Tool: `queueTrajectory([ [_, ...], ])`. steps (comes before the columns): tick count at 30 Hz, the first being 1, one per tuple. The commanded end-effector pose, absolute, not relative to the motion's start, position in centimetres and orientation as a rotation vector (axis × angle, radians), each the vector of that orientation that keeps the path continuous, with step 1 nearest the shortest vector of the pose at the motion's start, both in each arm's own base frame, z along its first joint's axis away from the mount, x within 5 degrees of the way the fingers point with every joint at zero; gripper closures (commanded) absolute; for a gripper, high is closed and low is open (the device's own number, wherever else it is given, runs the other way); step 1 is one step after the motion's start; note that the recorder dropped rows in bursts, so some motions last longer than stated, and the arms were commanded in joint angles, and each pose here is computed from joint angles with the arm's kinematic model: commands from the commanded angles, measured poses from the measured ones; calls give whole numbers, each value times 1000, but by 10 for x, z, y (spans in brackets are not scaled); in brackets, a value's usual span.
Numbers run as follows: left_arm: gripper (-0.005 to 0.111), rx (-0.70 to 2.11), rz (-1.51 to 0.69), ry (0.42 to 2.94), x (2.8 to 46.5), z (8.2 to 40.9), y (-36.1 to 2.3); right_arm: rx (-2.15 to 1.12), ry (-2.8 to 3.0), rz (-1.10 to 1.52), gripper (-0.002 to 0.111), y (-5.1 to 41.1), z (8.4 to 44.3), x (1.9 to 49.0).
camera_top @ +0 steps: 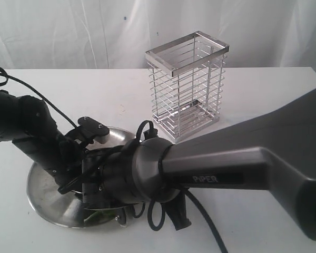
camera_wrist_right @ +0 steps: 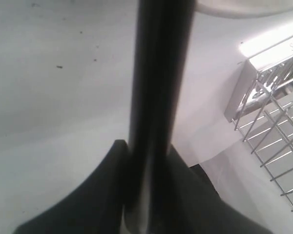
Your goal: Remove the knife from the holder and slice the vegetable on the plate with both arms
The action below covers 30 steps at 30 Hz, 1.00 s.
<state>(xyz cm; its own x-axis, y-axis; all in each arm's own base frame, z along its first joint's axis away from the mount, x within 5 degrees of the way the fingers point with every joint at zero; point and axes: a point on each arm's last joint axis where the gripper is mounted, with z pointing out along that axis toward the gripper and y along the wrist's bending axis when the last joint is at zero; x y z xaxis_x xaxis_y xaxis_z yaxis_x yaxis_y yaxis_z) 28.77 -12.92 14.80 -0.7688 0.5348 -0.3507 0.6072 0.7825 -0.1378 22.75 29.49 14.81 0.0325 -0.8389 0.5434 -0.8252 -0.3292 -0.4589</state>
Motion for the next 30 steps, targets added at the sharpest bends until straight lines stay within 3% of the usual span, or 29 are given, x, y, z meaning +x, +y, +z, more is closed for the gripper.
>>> queueTrajectory([
  [1, 49, 924, -393, 2668, 286, 168, -134, -2223, 1814, -1230, 108, 288, 154, 237],
  [7, 49, 936, -369, 2588, 277, 206, -129, -2165, 1903, -1265, 108, 267, 155, 262],
  [17, 49, 846, -416, 2577, 272, 193, -136, -2169, 1955, -1232, 108, 266, 150, 261],
  [23, 38, 1205, -339, 2412, 266, 176, -165, -2170, 1946, -1242, 108, 266, 150, 262],
  [26, 41, 1184, -304, 2420, 265, 163, -162, -2168, 1941, -1249, 108, 265, 150, 263],
  [30, 43, 941, -400, 2475, 268, 163, -167, -2168, 1938, -1252, 108, 265, 151, 263],
])
